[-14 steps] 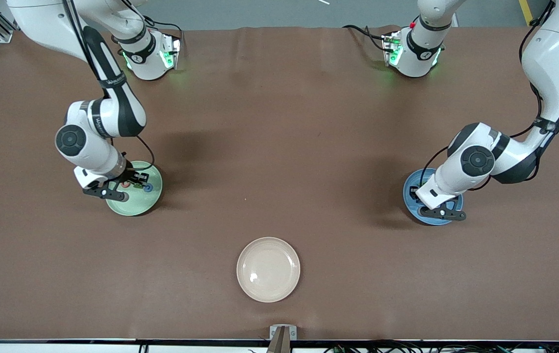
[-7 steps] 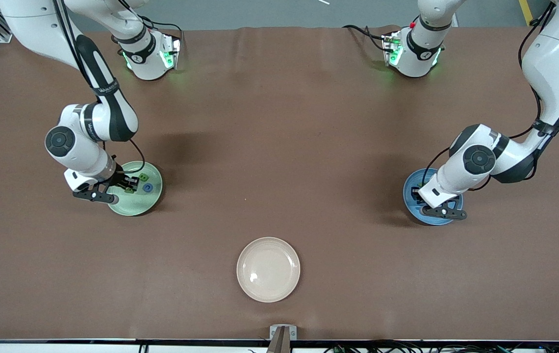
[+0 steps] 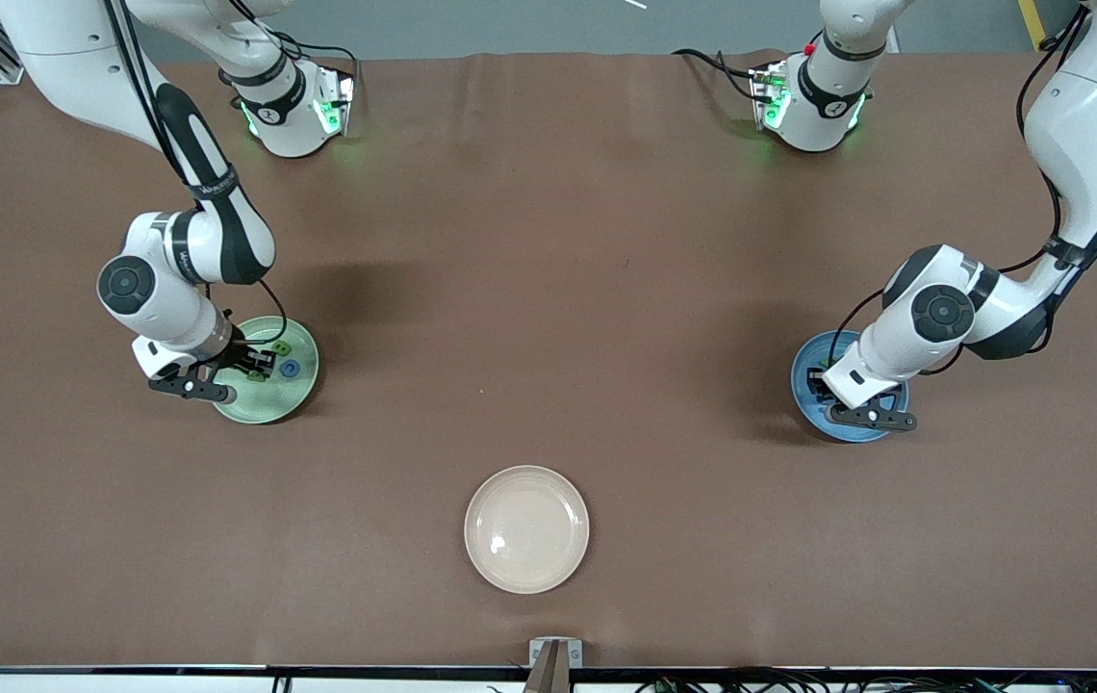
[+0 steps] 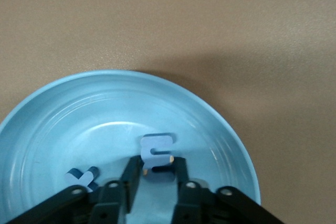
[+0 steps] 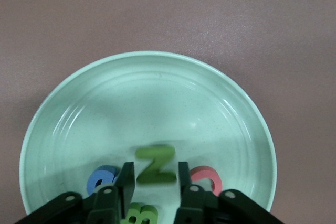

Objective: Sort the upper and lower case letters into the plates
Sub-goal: 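Release the E on the blue plate while the right gripper releases the N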

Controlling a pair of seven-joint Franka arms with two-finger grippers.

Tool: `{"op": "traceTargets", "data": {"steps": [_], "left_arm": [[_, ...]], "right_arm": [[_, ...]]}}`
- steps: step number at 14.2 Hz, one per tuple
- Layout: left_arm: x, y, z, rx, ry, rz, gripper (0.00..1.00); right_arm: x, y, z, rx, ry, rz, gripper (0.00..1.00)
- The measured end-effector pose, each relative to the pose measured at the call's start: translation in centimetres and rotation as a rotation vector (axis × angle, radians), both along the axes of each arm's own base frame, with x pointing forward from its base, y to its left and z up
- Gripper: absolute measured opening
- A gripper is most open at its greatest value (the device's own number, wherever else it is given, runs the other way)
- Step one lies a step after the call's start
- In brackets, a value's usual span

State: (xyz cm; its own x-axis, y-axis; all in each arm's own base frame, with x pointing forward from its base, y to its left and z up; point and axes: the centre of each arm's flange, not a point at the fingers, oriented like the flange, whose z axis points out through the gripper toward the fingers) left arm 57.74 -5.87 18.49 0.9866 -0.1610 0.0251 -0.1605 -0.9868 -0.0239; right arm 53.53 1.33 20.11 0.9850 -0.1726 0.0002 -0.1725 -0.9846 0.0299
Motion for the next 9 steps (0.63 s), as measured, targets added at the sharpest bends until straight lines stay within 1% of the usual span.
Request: {"op": "traceTargets", "data": {"steps": [1,3,4,5,6,7,9], "left_arm": [[0.0,0.0,0.0,0.001,0.0,0.0,0.52],[0.2,0.1,0.3,0.007,-0.009,-0.003,0.72],[0.3,0.1,0.8,0.014,-0.014,-0.006,0.83],[0.3,-0.3,1.5,0.025,-0.014,-0.014,0.93],[0.3,-0.8,2.6,0.039,-0.011,-0.022,1.0],[0.4,-1.5,4.2,0.05,-0.009,-0.028,1.0],[0.3,-2.1,8.2,0.055,-0.006,-0.021,1.0]], "right_arm": [[0.0,0.0,0.0,0.0,0.0,0.0,0.54],[0.0,0.0,0.0,0.0,-0.001,0.0,0.74],[0.1,0.0,0.1,0.0,-0.001,0.0,0.82],[0.1,0.1,0.1,0.001,-0.002,0.0,0.93],[0.2,0.1,0.2,0.001,0.0,0.001,1.0],[0.3,0.1,0.3,0.001,0.01,0.001,1.0],[1.1,0.3,1.3,0.003,0.05,0.009,1.0]]}}
